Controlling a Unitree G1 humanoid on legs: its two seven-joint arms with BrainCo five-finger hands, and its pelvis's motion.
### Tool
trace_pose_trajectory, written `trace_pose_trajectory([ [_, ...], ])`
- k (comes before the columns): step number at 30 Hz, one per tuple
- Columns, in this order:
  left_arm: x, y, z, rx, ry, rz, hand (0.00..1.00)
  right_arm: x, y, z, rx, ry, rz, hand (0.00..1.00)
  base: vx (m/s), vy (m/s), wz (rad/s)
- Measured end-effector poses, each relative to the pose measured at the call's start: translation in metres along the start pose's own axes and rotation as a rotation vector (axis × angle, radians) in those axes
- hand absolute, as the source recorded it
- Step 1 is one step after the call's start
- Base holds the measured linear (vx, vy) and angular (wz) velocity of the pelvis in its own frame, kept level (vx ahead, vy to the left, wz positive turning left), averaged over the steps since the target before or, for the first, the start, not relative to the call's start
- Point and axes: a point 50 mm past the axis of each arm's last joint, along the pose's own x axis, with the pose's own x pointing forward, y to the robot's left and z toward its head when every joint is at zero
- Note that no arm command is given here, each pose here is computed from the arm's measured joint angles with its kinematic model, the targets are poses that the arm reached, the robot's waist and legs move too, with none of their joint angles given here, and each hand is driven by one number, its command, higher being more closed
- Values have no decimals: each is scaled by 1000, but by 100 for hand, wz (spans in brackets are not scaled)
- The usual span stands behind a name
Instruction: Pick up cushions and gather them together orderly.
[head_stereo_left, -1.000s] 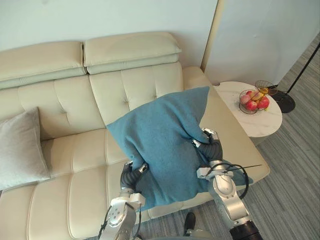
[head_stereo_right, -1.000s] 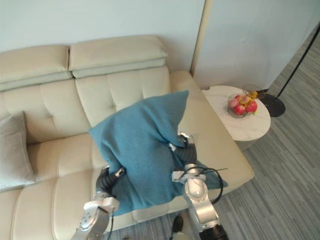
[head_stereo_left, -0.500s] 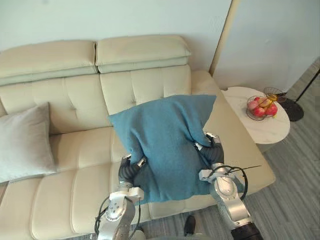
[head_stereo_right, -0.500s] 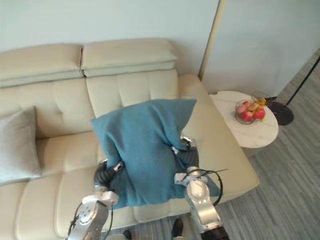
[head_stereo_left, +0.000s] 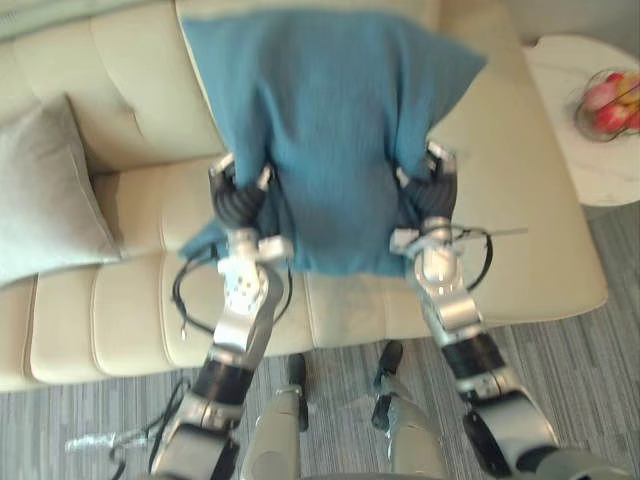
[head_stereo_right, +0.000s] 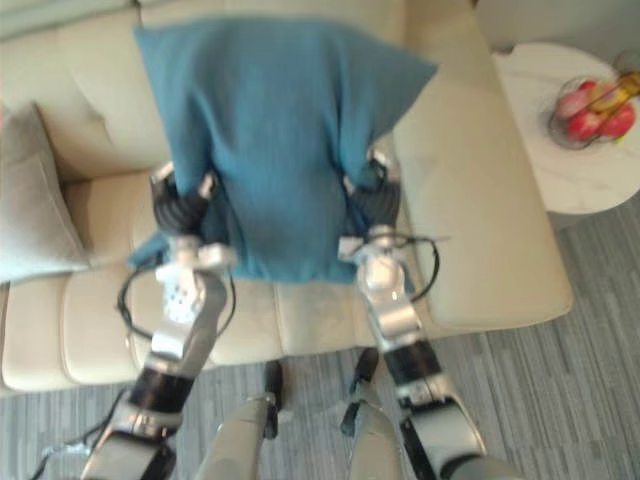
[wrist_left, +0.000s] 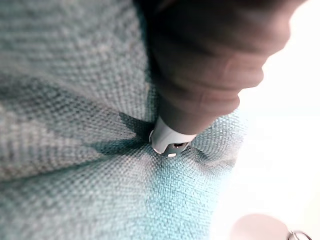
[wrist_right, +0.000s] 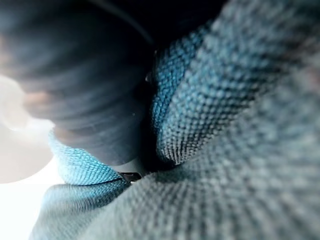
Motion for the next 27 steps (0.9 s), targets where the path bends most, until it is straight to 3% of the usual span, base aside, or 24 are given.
trace_pose_trajectory([
  [5, 49, -34, 41, -45, -169, 60, 100, 54, 16, 45, 8, -131, -78, 100, -35, -23, 22],
  [12, 84, -46, 67, -96, -220, 179, 100, 93, 29, 93, -16, -239, -119, 100, 20, 7, 19],
  [13, 85, -47, 69, -98, -223, 180, 100, 95, 29, 97, -14, -248, -124, 0, 40, 9, 17],
  [14, 88, -48, 72, -102, -232, 183, 100, 98, 29, 103, -13, -267, -130, 0, 59, 3, 19],
  [15, 93, -52, 79, -114, -243, 184, 0, 103, 28, 116, -27, -310, -159, 0, 52, 0, 18],
  [20, 106, -54, 79, -90, -218, 188, 0, 113, 17, 132, -30, -348, -235, 0, 73, 0, 15],
  [27, 114, -35, 51, -38, -74, 178, 0, 114, 10, 123, 43, -284, -216, 0, 76, -5, 0],
])
